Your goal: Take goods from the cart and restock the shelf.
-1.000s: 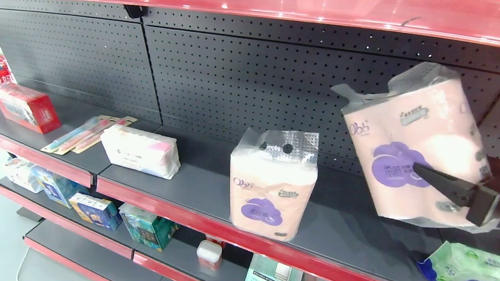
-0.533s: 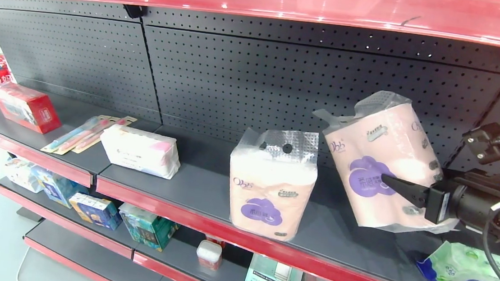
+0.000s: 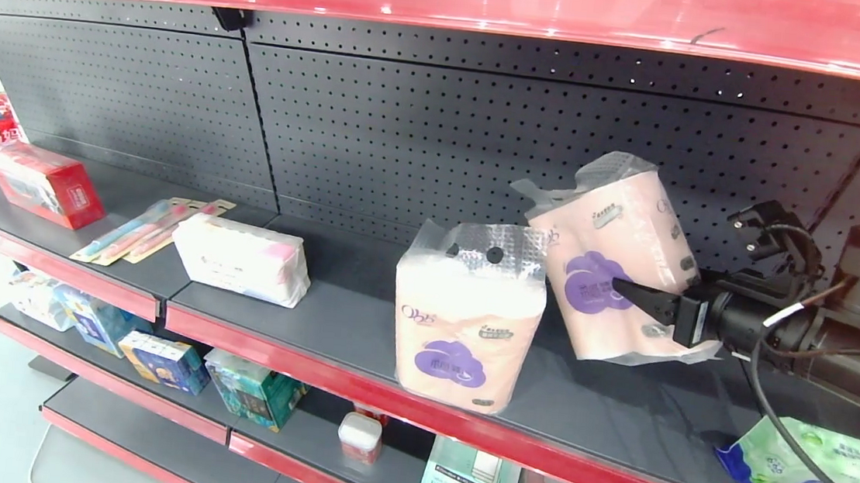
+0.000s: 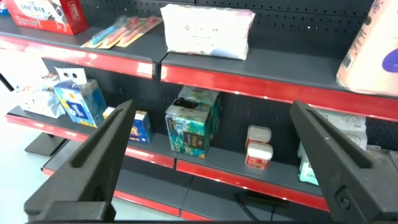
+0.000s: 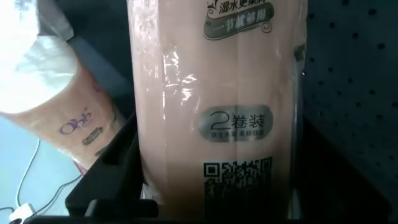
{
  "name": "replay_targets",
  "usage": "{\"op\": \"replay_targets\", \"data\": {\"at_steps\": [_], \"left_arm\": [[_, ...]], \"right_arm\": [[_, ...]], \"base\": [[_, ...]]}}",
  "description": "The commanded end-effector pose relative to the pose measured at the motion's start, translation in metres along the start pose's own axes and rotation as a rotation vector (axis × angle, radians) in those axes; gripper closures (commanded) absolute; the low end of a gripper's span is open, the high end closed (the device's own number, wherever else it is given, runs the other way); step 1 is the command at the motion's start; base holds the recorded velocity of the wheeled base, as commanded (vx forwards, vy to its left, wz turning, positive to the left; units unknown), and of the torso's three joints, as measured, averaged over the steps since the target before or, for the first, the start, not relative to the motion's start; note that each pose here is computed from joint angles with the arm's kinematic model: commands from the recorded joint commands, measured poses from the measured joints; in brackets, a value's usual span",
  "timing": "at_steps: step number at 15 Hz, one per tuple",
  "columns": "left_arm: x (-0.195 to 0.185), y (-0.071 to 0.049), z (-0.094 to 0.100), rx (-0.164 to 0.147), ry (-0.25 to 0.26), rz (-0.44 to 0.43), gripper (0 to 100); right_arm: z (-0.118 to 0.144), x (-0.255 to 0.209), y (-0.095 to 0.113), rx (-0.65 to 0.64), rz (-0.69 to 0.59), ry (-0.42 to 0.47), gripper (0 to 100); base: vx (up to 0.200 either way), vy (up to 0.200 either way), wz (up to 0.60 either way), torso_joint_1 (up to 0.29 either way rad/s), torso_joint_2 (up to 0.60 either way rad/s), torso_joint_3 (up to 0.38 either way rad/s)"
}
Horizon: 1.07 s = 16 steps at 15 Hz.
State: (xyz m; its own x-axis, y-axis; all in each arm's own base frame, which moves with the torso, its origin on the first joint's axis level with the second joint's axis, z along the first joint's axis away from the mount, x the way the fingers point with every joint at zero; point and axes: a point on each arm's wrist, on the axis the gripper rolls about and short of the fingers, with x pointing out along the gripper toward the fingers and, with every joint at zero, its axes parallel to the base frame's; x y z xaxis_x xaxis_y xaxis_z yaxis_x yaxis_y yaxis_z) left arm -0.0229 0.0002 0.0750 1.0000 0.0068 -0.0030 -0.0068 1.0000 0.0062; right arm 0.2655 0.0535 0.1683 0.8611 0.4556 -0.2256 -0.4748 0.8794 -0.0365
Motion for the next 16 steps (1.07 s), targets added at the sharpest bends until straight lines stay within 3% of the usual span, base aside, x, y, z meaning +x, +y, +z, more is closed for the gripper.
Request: {"op": "replay_targets", "data": {"at_steps": [1,4,10,16], "left_arm": [[0.0,0.0,0.0,0.0,0.0,0.001,0],[0.0,0.0,0.0,0.0,0.002,0.001,0],[0.0,0.0,0.0,0.0,0.0,0.001,0],[0.0,0.0,0.0,0.0,0.002,0.001,0]], "right_arm": [[-0.007,0.019,-0.01,0.012,0.016,0.028,100],[-0.013,0.034,-0.015,0.02,0.082,0.044,100],[-0.004,0.077,-0.024,0.005,0.182,-0.004,100],[-0.015,0.096,-0.016,0.006,0.277,-0.003,100]], "base": [[0.0,0.0,0.0,0.0,0.0,0.0],[0.0,0.0,0.0,0.0,0.0,0.0],[0.0,0.0,0.0,0.0,0.0,0.0],[0.0,0.0,0.0,0.0,0.0,0.0]]}}
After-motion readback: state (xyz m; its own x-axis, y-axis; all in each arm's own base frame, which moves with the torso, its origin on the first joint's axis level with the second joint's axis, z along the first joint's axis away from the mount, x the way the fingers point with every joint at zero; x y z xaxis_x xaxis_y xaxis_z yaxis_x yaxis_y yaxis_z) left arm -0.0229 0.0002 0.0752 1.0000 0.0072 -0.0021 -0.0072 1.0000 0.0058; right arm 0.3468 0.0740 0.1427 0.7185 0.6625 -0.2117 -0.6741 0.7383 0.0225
